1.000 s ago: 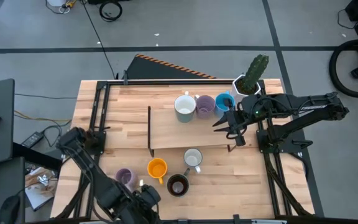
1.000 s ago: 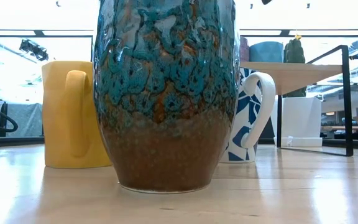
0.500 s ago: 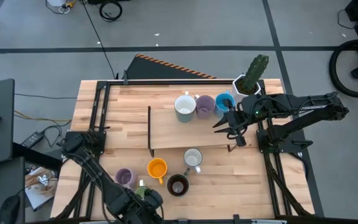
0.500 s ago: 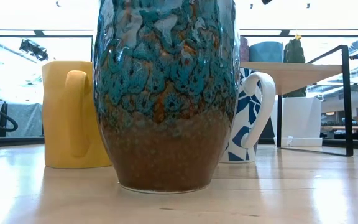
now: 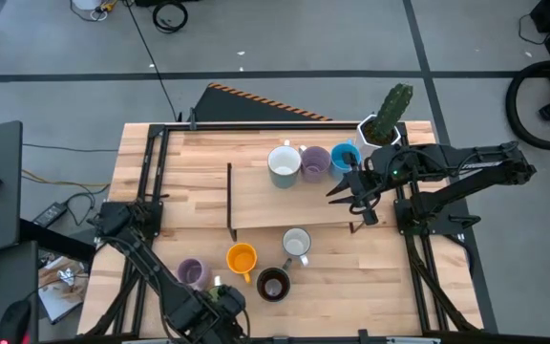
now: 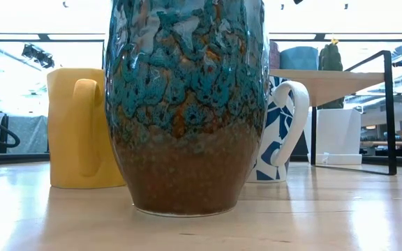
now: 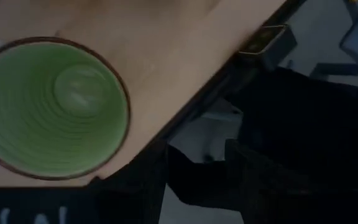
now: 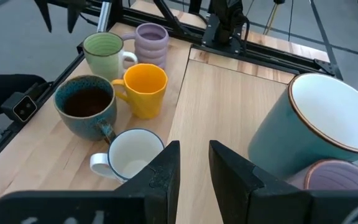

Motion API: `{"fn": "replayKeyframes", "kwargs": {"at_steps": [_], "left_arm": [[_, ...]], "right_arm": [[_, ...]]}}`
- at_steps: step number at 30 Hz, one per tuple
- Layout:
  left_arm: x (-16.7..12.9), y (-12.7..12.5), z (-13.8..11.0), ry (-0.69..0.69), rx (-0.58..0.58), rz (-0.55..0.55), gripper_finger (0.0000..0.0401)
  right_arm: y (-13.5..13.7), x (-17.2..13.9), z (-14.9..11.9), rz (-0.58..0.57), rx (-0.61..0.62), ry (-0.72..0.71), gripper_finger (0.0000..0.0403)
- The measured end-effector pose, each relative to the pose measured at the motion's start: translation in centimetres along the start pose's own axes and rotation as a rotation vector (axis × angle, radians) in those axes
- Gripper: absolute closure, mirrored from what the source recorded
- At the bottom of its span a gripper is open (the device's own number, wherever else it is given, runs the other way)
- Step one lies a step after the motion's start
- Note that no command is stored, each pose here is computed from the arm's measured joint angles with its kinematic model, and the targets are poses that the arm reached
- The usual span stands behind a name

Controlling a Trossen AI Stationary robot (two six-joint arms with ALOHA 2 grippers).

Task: Place coffee mugs
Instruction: Put the green cup on the shelf

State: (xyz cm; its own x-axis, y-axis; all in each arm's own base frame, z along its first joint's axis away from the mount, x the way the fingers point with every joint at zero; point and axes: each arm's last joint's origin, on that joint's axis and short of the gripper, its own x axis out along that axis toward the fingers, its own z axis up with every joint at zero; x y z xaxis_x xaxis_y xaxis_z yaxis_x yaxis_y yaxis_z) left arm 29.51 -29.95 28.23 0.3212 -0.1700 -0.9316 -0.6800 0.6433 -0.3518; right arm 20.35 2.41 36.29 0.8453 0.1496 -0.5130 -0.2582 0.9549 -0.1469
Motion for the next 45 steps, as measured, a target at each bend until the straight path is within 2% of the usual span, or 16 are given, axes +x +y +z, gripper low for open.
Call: {"fn": "replayKeyframes", "kwargs": {"at_steps": [5, 12, 16, 22, 28, 36, 40, 45], "left_arm": [[0.1, 0.1, 0.6, -0.003, -0.013, 0.009, 0.0212], [0.1, 0.6, 0.9, 0.084, -0.022, 0.074, 0.0144], [0.1, 1.1, 1.3, 0.135, -0.041, 0.121, 0.0135], [0.5, 1.3, 1.6, 0.079, -0.035, 0.15, 0.0148], [2.4, 1.2, 1.1, 0.003, -0.012, 0.189, 0.0156], [6.0, 1.2, 0.3, 0.012, 0.004, 0.264, 0.0163], [6.6, 1.2, 0.2, 0.02, 0.015, 0.277, 0.0188], [6.6, 1.2, 0.2, 0.02, 0.015, 0.276, 0.0238]], "right_arm": [[0.0, 0.0, 0.1, -0.001, -0.008, -0.005, 0.0312], [0.0, 0.2, -0.1, -0.001, -0.012, -0.004, 0.0312], [0.1, 0.5, -0.5, 0.001, -0.014, 0.008, 0.0312], [0.1, 0.5, -0.5, 0.002, -0.015, 0.011, 0.0312], [0.1, 0.5, -0.6, 0.003, -0.025, 0.013, 0.0312], [0.1, 0.5, -0.6, 0.002, -0.024, 0.014, 0.0312], [0.1, 0.5, -0.6, 0.002, -0.023, 0.014, 0.0312], [0.1, 0.5, -0.6, 0.002, -0.022, 0.014, 0.0312]]}}
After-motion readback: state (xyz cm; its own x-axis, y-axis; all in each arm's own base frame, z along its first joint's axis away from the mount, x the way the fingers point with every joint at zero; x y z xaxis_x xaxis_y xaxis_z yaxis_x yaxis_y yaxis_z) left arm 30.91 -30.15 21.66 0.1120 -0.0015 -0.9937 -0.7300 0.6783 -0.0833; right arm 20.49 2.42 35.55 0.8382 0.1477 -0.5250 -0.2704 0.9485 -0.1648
